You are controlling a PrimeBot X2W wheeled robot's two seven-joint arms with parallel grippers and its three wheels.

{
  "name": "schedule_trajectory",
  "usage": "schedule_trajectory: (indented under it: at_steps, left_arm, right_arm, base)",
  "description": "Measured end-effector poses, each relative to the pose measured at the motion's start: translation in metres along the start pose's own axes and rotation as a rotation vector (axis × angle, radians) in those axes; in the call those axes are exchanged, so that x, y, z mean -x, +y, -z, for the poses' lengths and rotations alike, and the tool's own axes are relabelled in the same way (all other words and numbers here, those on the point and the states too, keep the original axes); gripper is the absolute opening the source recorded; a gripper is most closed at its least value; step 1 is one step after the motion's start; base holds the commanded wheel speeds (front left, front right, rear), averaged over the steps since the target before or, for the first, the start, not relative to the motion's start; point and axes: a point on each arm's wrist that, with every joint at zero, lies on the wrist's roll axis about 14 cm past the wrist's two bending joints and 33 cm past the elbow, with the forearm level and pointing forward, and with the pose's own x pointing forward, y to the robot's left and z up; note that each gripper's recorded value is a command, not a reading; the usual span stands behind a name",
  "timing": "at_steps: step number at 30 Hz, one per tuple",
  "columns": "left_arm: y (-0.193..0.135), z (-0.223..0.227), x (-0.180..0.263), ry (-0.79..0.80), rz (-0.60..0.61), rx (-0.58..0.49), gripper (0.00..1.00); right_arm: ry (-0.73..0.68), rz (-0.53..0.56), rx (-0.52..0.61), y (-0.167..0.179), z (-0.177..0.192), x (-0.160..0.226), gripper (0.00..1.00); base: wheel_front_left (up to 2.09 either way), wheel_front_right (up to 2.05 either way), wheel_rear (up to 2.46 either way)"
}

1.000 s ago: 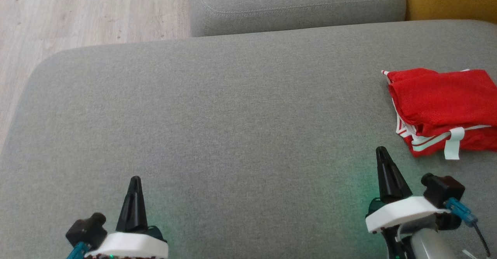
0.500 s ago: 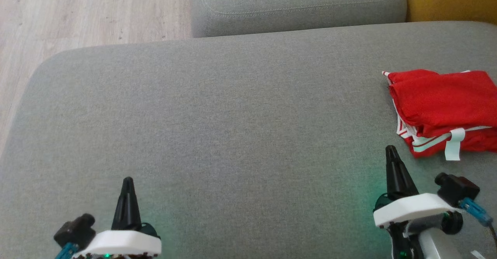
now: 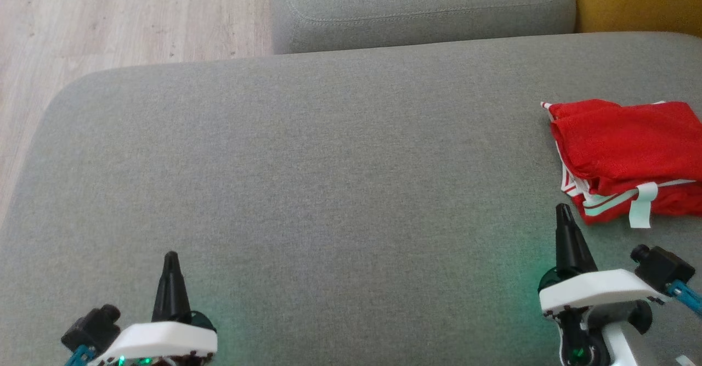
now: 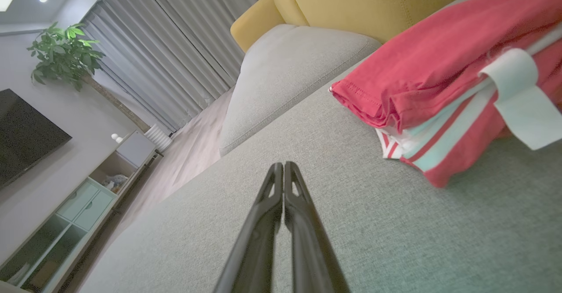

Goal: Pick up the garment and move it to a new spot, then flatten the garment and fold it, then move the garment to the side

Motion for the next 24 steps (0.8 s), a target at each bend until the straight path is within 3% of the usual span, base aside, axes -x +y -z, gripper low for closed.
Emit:
schedule_trajectory:
  at_steps: [24]
  left_arm:
    - [0.005, -0.011, -0.001, -0.012, -0.025, 0.245, 0.00]
  right_arm:
    - [-0.019, 0.037, -0.278, -0.008, -0.011, -0.002, 0.00]
  base:
    - [0.00, 0.00, 0.00]
